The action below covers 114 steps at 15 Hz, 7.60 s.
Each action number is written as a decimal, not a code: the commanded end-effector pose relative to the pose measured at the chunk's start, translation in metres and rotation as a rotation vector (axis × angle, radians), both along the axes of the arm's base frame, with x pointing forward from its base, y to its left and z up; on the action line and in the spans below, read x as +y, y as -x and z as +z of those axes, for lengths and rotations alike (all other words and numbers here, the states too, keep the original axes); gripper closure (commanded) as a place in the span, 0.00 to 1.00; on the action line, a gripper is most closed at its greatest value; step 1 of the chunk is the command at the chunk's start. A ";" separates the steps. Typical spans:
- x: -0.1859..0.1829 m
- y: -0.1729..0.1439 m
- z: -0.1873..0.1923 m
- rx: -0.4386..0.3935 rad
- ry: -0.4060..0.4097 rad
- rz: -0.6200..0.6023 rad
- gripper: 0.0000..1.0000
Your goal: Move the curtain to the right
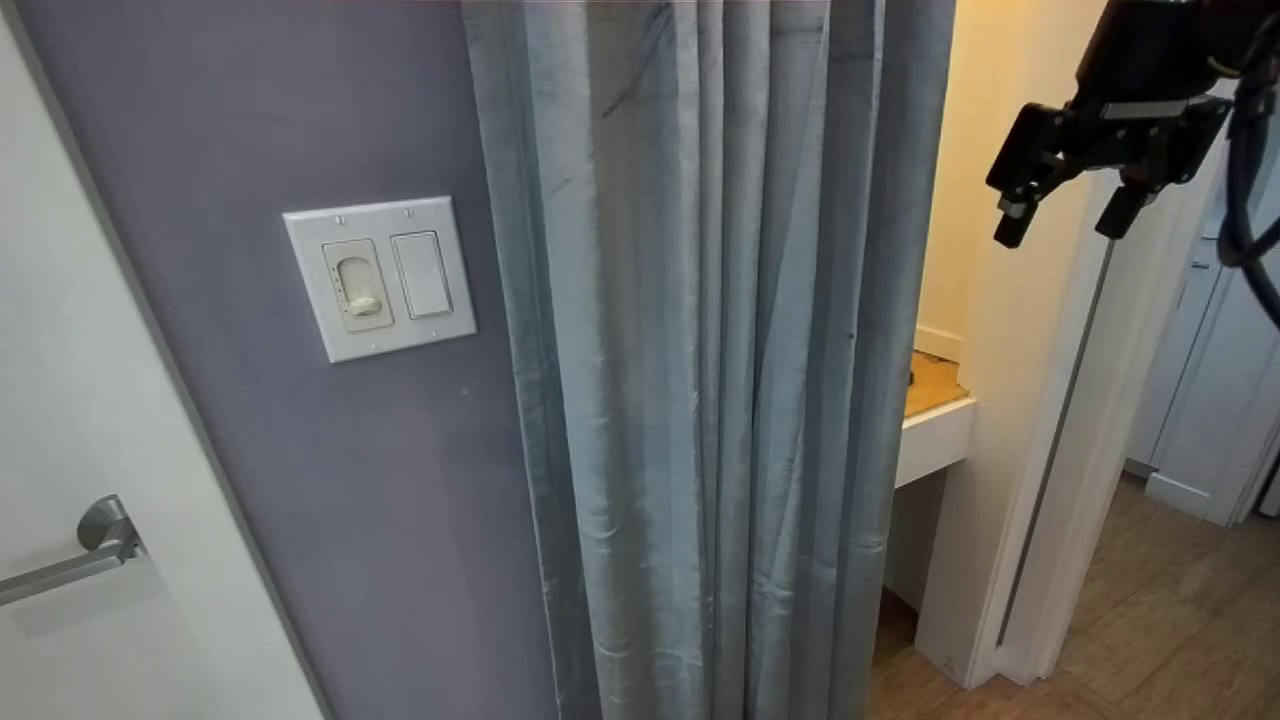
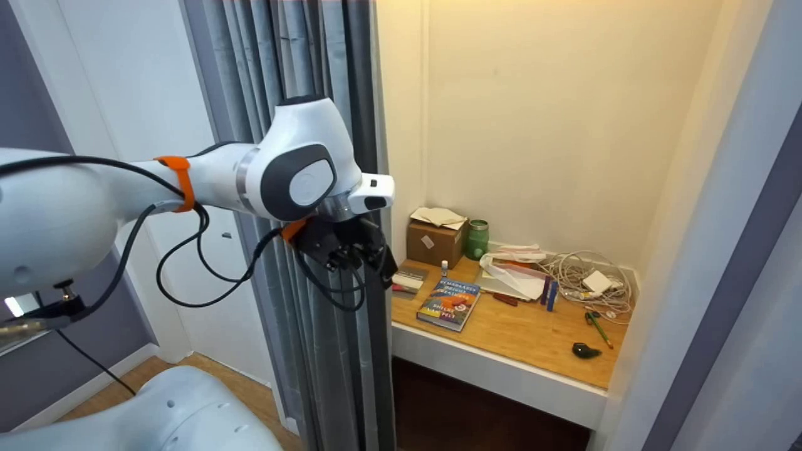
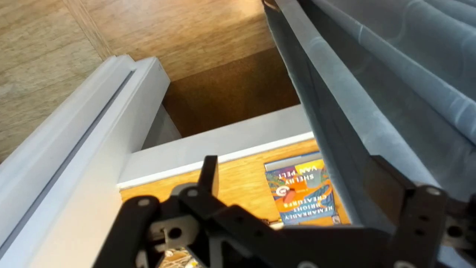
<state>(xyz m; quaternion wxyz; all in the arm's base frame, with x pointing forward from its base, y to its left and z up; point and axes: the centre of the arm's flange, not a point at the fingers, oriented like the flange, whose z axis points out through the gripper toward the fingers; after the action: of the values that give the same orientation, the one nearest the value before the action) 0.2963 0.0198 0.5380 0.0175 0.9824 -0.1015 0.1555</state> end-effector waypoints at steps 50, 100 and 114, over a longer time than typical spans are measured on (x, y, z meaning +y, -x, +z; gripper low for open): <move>-0.118 -0.116 0.011 -0.520 -0.087 -0.022 0.99; -0.426 -0.193 0.009 -0.465 0.130 -1.037 0.99; -0.470 -0.174 0.005 -0.437 0.074 -1.353 0.99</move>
<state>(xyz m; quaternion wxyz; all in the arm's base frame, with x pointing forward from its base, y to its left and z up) 0.4610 -0.4267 0.5896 0.1218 0.6731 -0.6354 0.3582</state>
